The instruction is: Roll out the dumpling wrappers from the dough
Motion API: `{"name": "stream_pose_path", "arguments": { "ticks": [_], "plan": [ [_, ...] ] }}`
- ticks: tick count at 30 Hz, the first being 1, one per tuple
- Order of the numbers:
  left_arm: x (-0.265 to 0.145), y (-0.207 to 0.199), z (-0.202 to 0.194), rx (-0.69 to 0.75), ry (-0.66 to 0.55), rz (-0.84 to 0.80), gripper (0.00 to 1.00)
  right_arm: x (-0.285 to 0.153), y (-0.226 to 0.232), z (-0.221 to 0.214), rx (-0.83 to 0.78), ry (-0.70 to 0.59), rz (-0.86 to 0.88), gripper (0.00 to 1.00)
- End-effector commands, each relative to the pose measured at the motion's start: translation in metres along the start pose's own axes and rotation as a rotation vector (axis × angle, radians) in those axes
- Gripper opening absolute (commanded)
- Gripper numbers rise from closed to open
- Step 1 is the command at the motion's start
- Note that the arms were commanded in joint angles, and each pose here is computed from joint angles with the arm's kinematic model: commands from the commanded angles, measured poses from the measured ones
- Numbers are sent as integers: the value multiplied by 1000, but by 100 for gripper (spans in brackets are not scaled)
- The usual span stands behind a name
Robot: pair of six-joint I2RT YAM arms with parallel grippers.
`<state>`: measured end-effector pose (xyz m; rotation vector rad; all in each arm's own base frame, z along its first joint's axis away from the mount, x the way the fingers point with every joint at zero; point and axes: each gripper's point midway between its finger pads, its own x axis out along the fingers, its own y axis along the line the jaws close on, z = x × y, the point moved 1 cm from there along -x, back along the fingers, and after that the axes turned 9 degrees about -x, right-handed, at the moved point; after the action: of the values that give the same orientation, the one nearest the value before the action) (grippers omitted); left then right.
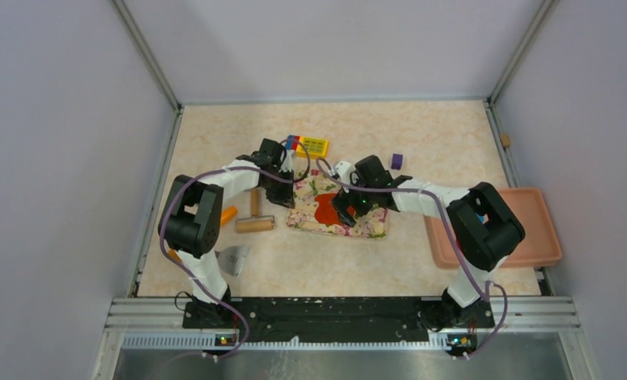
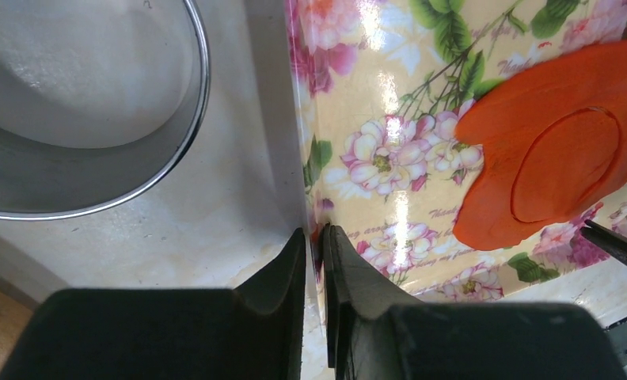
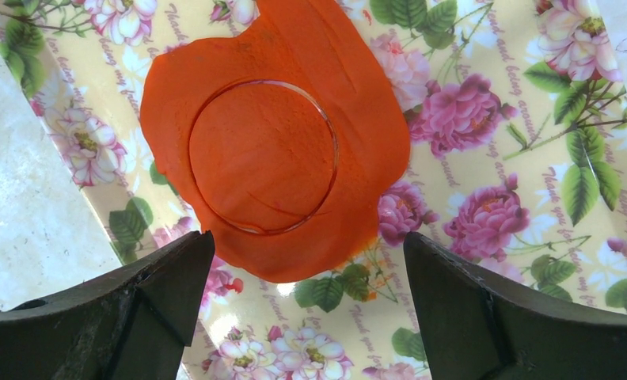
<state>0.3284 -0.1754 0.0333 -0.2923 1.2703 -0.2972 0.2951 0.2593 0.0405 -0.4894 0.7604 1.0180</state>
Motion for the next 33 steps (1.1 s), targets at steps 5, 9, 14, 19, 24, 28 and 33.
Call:
{"name": "stream_pose_path", "arguments": {
  "ticks": [5, 9, 14, 19, 24, 28, 33],
  "plan": [
    [2, 0, 10, -5, -26, 2, 15, 5, 2, -5, -75, 66, -82, 93],
    [3, 0, 12, -6, -30, 5, 15, 5, 7, -14, -100, 104, -74, 93],
    [2, 0, 12, 2, -32, 6, 11, 5, 3, -25, -109, 135, -114, 89],
    [2, 0, 10, 21, -27, -4, 0, 3, -9, -30, -120, 162, -182, 83],
    [2, -2, 7, 55, -13, -24, 0, 1, -14, -27, -121, 162, -211, 75],
    [1, 0, 6, 67, -12, -18, 0, -3, -20, -28, -140, 177, -242, 73],
    [1, 2, 7, 77, -11, -6, 0, -9, -22, -33, -150, 191, -252, 72]
  ]
}}
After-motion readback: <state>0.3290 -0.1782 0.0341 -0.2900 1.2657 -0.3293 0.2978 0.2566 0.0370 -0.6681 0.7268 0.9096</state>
